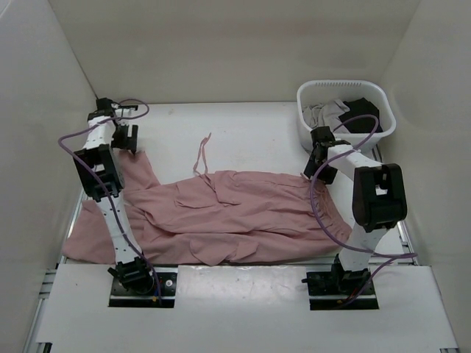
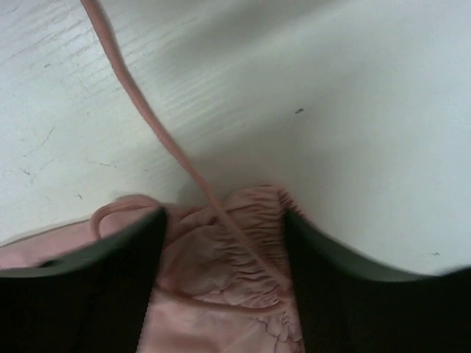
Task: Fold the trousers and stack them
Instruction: Flatten the trousers out, then fold the trousers
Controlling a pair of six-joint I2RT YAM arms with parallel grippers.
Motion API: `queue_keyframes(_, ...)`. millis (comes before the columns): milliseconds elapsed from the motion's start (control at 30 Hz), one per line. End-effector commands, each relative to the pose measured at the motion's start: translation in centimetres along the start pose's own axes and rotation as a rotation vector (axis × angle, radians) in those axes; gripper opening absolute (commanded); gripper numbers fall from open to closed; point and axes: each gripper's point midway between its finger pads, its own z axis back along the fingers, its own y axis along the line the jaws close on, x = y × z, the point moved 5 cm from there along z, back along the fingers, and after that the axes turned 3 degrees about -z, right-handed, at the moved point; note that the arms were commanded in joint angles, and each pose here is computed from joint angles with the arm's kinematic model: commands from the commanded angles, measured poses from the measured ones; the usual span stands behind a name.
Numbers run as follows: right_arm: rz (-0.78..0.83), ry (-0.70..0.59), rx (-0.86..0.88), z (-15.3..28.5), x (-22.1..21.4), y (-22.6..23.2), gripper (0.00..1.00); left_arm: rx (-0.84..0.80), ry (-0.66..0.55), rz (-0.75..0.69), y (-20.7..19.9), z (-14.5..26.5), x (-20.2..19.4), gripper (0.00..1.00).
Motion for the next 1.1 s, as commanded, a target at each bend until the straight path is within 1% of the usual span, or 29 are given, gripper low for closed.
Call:
queue_keyframes(0, -0.004, 0.053, 0.016, -1.6, -1.3, 0.9, 0.59, 0.084, -0.104, 0.054, 2.3, 5.7, 1.7, 1.0)
queue_keyframes(33, -0.001, 0.064, 0.008, -1.7, -1.4, 0.9, 0.53, 0.074, -0.103, 0.053, 2.1, 5.9, 1.4, 1.0)
queue_keyframes(67, 0.006, 0.086, -0.007, -2.2, -1.9, 0.7, 0.47, 0.083, -0.131, 0.064, 2.2, 7.2, 1.9, 1.0)
queue_keyframes(100, 0.005, 0.083, -0.004, -2.2, -1.4, 1.0, 0.4, 0.063, -0.139, 0.082, 2.2, 7.5, 1.7, 1.0)
queue_keyframes(133, 0.008, 0.091, -0.01, -2.0, -1.4, 0.9, 0.26, 0.048, -0.143, 0.081, 2.0, 7.8, 1.5, 1.0)
queue_keyframes(167, 0.012, 0.098, -0.028, -2.3, -1.5, 0.8, 0.18, 0.039, -0.164, 0.08, 1.8, 8.8, 1.7, 1.0)
queue_keyframes(200, 0.029, 0.094, -0.022, -2.1, -1.1, 1.4, 0.08, 0.027, -0.166, 0.079, 1.6, 9.0, 1.6, 1.0)
queue_keyframes(267, 0.061, 0.09, -0.054, -1.9, -0.7, 1.4, 0.01, -0.005, -0.151, 0.087, 1.4, 8.6, 0.7, 1.0)
queue_keyframes(300, 0.073, 0.085, -0.05, -1.6, -0.3, 1.5, 0.0, -0.023, -0.144, 0.112, 1.7, 8.3, 0.1, 1.0)
queue_keyframes(333, 0.083, 0.074, -0.058, -1.4, 0.1, 1.5, 0.0, -0.081, -0.143, 0.122, 1.4, 8.0, -0.4, 1.0)
queue_keyframes(400, 0.081, 0.061, -0.062, -1.1, 0.6, 1.6, 0.0, -0.124, -0.093, 0.161, 1.9, 6.8, -2.5, 1.0)
queue_keyframes(433, 0.074, 0.041, -0.049, -0.4, 1.1, 1.7, 0.0, -0.161, -0.085, 0.161, 1.7, 6.7, -3.1, 1.0)
queue_keyframes(500, 0.07, 0.03, -0.042, 0.1, 1.3, 1.7, 0.0, -0.214, -0.039, 0.167, 1.1, 5.2, -4.6, 1.0)
queue_keyframes(533, 0.086, 0.016, -0.04, 0.5, 1.4, 1.8, 0.0, -0.227, -0.046, 0.153, 1.0, 5.2, -4.5, 1.0)
queue_keyframes(600, 0.099, 0.019, -0.056, 0.8, 1.3, 1.4, 0.0, -0.245, -0.007, 0.151, 0.6, 4.0, -5.6, 1.0)
queue_keyframes(667, 0.096, 0.011, -0.051, 1.2, 1.5, 1.4, 0.0, -0.24, -0.012, 0.149, 1.1, 3.5, -5.7, 1.0)
queue_keyframes(700, 0.096, 0.005, -0.059, 1.1, 1.6, 1.3, 0.0, -0.264, -0.009, 0.161, 1.1, 2.4, -6.1, 1.0)
queue_keyframes(733, 0.093, -0.002, -0.055, 1.4, 1.7, 1.3, 0.0, -0.283, -0.005, 0.164, 0.8, 1.9, -6.2, 0.96)
queue_keyframes(767, 0.093, -0.003, -0.054, 1.4, 1.7, 1.3, 0.0, -0.306, -0.021, 0.164, 0.6, 1.8, -5.8, 0.79)
queue_keyframes(800, 0.091, -0.01, -0.05, 1.7, 1.8, 1.3, 0.0, -0.313, -0.034, 0.163, 0.7, 1.7, -5.4, 0.67)
queue_keyframes(833, 0.088, -0.017, -0.045, 2.0, 2.0, 1.3, 0.0, -0.327, -0.041, 0.164, 0.6, 1.5, -5.2, 0.53)
queue_keyframes(867, 0.094, -0.031, -0.048, 2.2, 2.4, 1.3, 0.0, -0.349, -0.049, 0.165, 0.4, 1.2, -5.0, 0.14)
queue_keyframes(967, 0.073, -0.119, -0.005, 4.4, 4.4, 1.7, 0.0, -0.336, -0.111, 0.16, 1.4, 2.8, -3.5, 0.14)
queue_keyframes(1000, 0.073, -0.143, 0.01, 5.1, 4.9, 1.8, 0.0, -0.306, -0.129, 0.153, 2.4, 3.5, -3.2, 0.14)
queue_keyframes(1033, 0.055, -0.216, 0.057, 7.0, 6.5, 2.3, 0.0, -0.258, -0.157, 0.144, 3.9, 4.8, -2.6, 0.14)
queue_keyframes(1067, 0.038, -0.259, 0.071, 8.0, 7.4, 2.4, 0.0, -0.196, -0.19, 0.133, 4.9, 6.5, -1.5, 0.14)
